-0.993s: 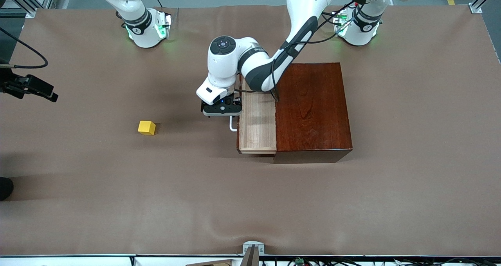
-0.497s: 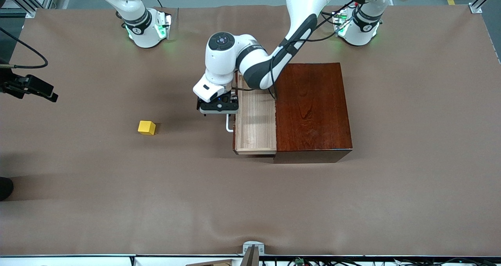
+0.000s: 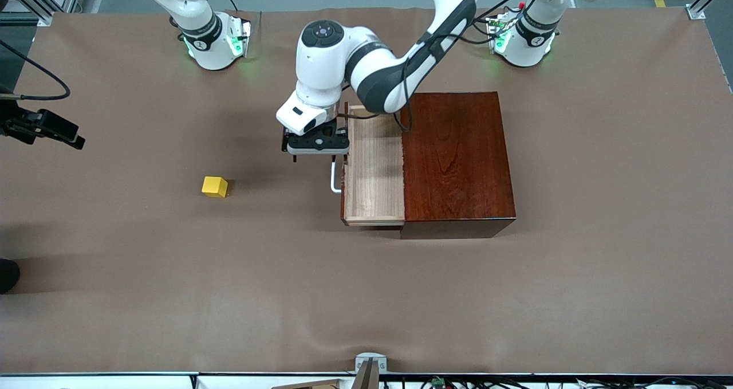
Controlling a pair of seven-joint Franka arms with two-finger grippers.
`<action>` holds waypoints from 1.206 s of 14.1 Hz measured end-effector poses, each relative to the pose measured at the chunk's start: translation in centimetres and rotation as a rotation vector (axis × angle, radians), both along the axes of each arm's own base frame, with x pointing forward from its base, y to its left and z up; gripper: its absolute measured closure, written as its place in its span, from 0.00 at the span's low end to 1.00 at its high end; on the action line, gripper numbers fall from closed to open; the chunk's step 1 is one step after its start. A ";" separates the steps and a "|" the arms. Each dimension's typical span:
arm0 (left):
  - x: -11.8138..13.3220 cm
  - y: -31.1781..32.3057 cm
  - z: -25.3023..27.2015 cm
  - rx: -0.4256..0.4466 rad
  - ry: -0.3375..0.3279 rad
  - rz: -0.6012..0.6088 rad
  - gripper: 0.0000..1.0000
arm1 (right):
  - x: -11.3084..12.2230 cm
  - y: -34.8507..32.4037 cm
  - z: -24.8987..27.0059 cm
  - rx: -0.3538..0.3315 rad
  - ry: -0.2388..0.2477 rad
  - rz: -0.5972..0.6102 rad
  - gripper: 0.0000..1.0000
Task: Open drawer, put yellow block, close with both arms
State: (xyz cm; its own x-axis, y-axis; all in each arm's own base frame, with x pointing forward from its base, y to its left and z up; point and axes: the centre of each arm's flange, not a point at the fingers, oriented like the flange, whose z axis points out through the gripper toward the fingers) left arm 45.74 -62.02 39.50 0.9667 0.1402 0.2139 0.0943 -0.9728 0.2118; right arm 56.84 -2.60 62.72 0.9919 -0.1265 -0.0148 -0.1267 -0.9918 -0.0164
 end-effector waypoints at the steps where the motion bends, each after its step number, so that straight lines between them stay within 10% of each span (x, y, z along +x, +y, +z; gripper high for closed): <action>1: 0.9 1.1 1.6 0.005 0.001 0.025 0.00 | 0.0 0.0 0.0 0.000 0.000 0.000 0.00; 8: 10.3 13.9 8.4 0.058 0.025 0.228 0.00 | 0.0 1.1 -0.1 0.002 0.004 0.020 0.00; 17: 15.4 34.3 8.6 0.212 0.094 0.229 0.00 | -1.0 7.7 -4.9 0.000 0.132 0.136 0.00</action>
